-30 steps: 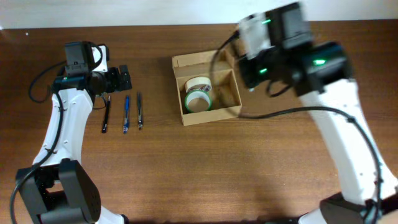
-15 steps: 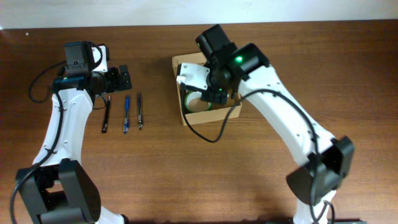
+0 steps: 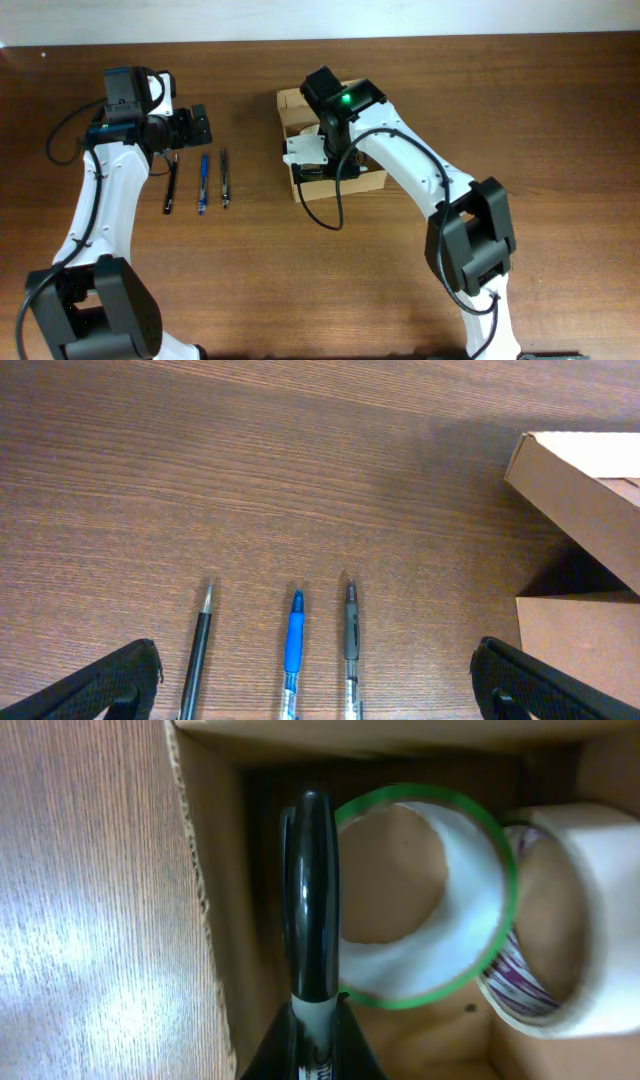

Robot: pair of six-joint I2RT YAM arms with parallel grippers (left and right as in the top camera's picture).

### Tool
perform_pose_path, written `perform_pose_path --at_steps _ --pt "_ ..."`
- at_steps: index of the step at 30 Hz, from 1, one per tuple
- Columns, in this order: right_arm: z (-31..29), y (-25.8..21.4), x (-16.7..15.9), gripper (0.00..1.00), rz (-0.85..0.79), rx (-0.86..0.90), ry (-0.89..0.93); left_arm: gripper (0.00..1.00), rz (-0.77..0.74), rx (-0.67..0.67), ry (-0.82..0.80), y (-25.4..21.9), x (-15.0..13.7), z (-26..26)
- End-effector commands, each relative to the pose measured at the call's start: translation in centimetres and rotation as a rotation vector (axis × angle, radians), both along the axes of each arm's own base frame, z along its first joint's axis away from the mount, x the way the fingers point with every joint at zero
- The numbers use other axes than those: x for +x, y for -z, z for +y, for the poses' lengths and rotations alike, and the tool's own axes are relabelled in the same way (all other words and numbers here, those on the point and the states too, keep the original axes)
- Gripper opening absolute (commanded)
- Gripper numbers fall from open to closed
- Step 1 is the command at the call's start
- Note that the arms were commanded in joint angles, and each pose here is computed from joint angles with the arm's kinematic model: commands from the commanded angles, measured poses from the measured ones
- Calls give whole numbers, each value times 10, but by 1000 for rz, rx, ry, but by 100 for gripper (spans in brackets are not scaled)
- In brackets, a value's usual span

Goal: Pack container
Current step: 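Carry the marker into the box and drop it in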

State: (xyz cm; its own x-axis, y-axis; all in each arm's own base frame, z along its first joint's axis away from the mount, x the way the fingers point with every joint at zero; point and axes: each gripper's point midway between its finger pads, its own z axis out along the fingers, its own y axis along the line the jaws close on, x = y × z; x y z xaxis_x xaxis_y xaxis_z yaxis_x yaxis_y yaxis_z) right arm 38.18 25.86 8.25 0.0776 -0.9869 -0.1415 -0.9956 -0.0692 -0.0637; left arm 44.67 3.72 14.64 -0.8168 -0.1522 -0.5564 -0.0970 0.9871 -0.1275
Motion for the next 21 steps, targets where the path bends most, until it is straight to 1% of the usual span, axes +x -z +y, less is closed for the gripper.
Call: perform_pose_path --at_steps 1,2,3,4,6,7,9,10,11,13,15,16,17,19,20,21 --pt "1 9 -4 4 39 11 -14 99 -12 6 17 -4 4 1" --pt "1 9 -5 4 43 13 -14 99 -12 6 17 -4 4 1" --pt "1 9 -5 6 42 13 -14 99 -12 6 17 -4 4 1" --pt "1 9 -4 15 42 13 -10 99 -12 6 17 -4 4 1" --pt "1 8 -4 26 40 9 18 99 -12 6 17 -4 4 1" --pt "1 5 -3 43 35 14 53 99 -12 6 17 -4 4 1" --pt "2 -3 -1 44 24 28 95 99 -12 6 17 -4 4 1" --pt "4 -13 1 39 2 47 120 99 -12 6 17 -4 4 1" --pt "5 -22 4 38 -18 66 144 99 -12 6 17 -4 4 1" --pt "9 -48 10 38 -73 123 207 99 -12 6 17 -4 4 1" --pt "11 -90 13 38 -142 204 285 99 -12 6 17 -4 4 1" --pt "11 -105 14 38 -166 235 312 99 -12 6 17 -4 4 1" --pt "10 -131 14 39 -205 293 366 99 -12 6 17 -4 4 1" --pt "6 -170 13 48 -261 382 440 99 -14 1 19 -4 4 0" --pt "-1 -196 11 49 -295 438 487 99 -14 -11 20 -4 5 -2" --pt "-6 -210 10 50 -315 470 513 99 -15 -24 29 -4 4 -5"
